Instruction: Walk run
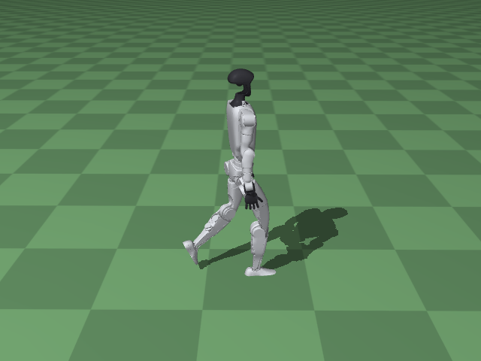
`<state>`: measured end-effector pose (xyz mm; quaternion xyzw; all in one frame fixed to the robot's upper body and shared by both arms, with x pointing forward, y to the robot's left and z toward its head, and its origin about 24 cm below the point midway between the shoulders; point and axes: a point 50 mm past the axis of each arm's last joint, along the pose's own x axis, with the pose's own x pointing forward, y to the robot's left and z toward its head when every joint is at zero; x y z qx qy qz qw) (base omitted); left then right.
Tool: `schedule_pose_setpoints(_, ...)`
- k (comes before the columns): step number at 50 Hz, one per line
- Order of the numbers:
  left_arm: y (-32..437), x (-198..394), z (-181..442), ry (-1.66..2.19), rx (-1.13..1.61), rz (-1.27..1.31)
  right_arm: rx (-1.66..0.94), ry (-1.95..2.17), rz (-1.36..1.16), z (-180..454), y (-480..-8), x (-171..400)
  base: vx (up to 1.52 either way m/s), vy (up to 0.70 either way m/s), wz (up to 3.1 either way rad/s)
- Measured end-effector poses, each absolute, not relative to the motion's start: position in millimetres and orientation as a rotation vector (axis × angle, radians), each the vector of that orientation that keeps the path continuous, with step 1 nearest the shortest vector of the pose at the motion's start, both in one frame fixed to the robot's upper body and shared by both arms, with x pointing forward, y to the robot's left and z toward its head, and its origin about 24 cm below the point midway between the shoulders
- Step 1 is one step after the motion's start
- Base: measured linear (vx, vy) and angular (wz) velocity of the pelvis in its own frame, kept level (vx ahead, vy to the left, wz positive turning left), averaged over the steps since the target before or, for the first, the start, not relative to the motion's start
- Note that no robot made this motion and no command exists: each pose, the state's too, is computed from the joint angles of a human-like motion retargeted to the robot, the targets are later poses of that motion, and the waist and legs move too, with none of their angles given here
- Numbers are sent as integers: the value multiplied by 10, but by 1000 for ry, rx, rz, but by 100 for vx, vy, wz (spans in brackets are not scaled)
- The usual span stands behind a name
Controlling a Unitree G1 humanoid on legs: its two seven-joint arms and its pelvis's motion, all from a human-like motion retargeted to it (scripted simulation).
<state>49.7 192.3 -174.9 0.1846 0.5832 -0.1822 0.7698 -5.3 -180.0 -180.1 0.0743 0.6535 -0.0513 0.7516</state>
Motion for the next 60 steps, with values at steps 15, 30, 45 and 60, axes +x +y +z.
schedule_pose_setpoints(15, 1834, -1007, -1672, 1722, 273, -366, -21, 986, 67, -1441, -1836, 1732, 69, -11, -29)
schedule_pose_setpoints(30, 1877, -87, -1792, 1464, 292, -340, -71, 1150, 95, -1683, -1770, 1012, 81, 13, -43)
schedule_pose_setpoints(45, 2379, 1536, -1355, 943, 563, -322, 50, 1436, -165, -1778, -1962, -104, 45, 8, -16)
schedule_pose_setpoints(60, 2073, 684, -1692, 1206, 516, -417, -48, 1450, -61, -1792, -1856, -148, 32, -10, 38)
